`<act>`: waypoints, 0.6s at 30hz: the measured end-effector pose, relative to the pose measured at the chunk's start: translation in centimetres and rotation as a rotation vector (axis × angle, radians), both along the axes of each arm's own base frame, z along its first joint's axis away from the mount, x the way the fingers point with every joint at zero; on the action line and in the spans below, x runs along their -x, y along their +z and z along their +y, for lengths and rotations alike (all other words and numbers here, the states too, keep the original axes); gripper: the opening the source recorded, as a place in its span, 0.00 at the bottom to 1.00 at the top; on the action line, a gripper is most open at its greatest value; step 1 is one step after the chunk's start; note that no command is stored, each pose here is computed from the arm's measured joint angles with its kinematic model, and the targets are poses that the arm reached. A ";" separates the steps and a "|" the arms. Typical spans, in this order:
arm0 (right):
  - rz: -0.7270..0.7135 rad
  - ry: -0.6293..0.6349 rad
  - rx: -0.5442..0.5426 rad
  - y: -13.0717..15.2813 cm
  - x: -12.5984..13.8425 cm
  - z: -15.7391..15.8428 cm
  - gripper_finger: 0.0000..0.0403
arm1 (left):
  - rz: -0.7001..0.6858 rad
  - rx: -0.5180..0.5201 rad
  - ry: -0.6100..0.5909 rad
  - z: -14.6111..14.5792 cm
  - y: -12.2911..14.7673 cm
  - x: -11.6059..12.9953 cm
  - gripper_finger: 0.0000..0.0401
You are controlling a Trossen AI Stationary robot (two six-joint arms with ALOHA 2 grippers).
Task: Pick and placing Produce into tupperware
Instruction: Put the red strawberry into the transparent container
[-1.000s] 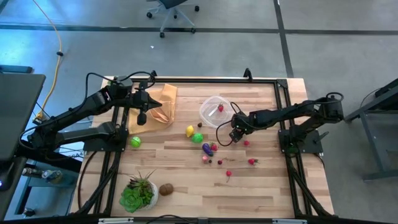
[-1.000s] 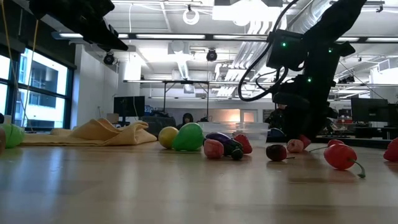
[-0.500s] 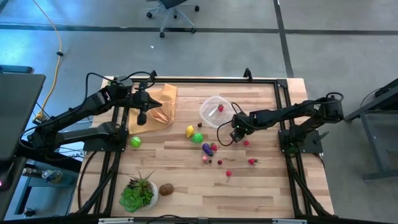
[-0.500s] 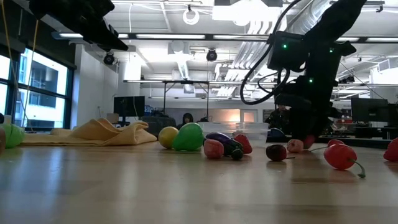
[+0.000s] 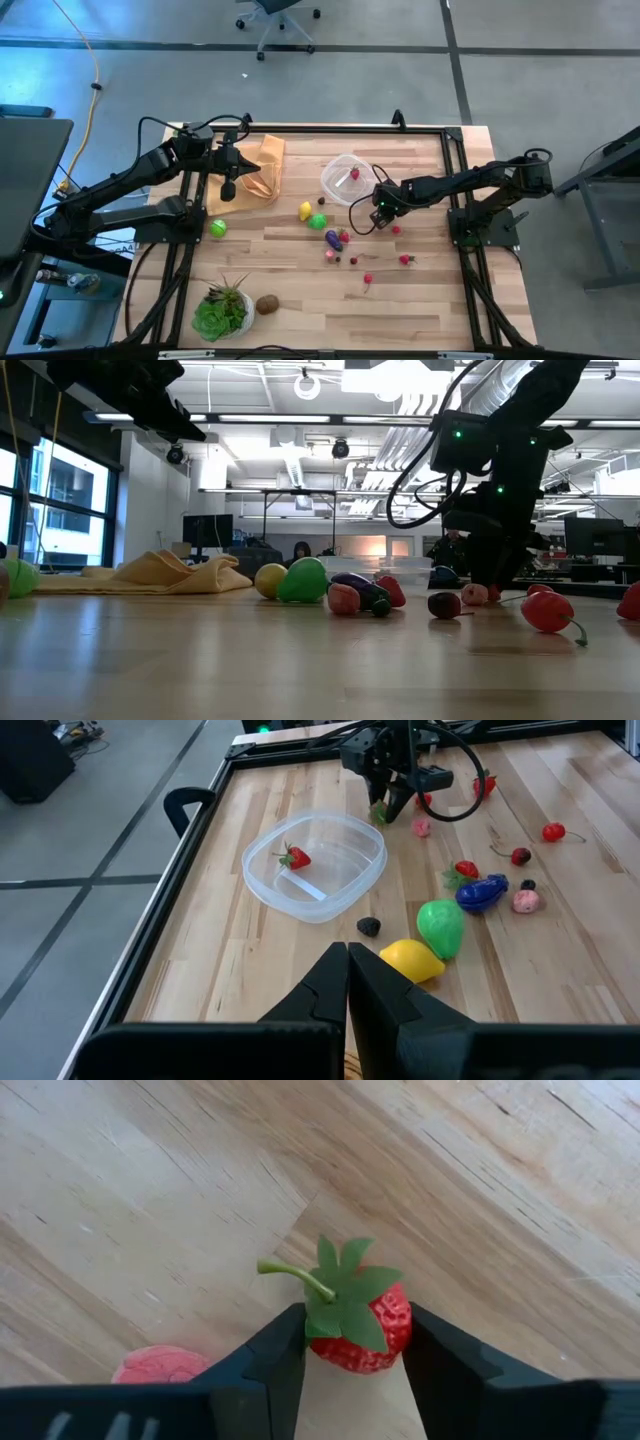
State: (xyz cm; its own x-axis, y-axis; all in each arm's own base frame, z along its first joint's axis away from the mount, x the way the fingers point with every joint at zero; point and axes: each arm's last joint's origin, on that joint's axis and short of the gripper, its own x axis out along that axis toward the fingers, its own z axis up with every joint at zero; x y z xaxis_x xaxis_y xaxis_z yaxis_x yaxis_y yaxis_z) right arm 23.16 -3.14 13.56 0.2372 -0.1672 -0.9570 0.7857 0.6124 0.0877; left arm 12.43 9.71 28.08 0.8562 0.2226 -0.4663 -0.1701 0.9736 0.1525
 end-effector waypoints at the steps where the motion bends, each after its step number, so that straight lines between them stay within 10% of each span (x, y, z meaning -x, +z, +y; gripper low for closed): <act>1: 0.000 0.000 0.000 0.0 0.0 0.0 0.35 | 0.000 0.000 0.000 0.0 0.0 0.0 0.01; 18: -0.001 0.006 0.013 0.0 0.0 0.0 0.31 | 0.000 0.000 0.000 0.0 0.0 0.0 0.01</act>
